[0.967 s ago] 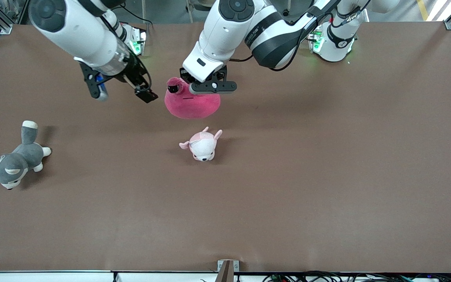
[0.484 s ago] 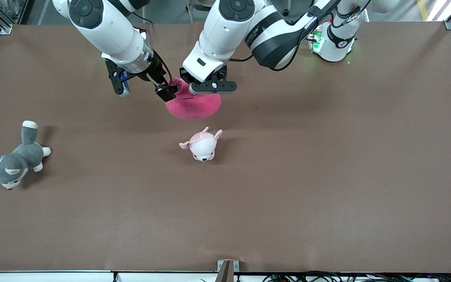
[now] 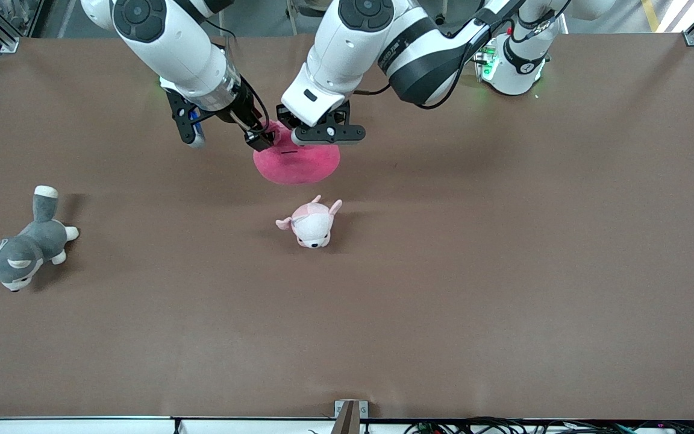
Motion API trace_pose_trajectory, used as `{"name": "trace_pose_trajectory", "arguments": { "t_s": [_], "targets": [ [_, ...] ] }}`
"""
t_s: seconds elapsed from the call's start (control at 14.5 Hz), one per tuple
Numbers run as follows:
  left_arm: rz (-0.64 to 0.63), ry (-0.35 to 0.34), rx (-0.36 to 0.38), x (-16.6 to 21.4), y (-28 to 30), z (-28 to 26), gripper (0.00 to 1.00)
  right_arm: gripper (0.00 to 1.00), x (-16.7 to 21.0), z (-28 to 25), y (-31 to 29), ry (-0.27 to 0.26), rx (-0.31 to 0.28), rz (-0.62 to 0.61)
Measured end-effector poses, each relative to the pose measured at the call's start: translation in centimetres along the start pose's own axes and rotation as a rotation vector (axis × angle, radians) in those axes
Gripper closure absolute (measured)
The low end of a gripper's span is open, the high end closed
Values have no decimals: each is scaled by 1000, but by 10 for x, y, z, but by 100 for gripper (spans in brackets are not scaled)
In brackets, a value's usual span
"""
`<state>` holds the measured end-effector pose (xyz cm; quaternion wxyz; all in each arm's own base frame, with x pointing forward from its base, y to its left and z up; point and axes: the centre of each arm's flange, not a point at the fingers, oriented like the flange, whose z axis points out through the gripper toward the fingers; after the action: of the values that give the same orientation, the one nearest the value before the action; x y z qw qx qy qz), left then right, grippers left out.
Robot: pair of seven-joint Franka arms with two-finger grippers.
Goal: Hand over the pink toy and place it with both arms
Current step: 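Grasp the pink toy with the right gripper beside the left gripper, then open the left gripper and withdraw it while the right gripper carries the toy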
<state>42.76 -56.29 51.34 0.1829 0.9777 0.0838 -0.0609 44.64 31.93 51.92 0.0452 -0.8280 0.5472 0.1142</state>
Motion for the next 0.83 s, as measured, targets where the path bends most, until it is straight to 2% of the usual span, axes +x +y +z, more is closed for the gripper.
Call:
{"name": "trace_pose_trajectory", "arguments": {
  "t_s": [0.28,0.41,0.76,0.83],
  "targets": [
    [0,0,0,0,0,0,89,79,0,0,0,0,3,0],
    [0,0,0,0,0,0,89,92,0,-1,-1,-1,6,0],
    [0,1,-1,0,0,-1,89,92,1,-2,-1,-2,9,2],
    [0,1,-2,0,0,-1,85,92,2,-2,-1,-2,9,3]
  ]
}}
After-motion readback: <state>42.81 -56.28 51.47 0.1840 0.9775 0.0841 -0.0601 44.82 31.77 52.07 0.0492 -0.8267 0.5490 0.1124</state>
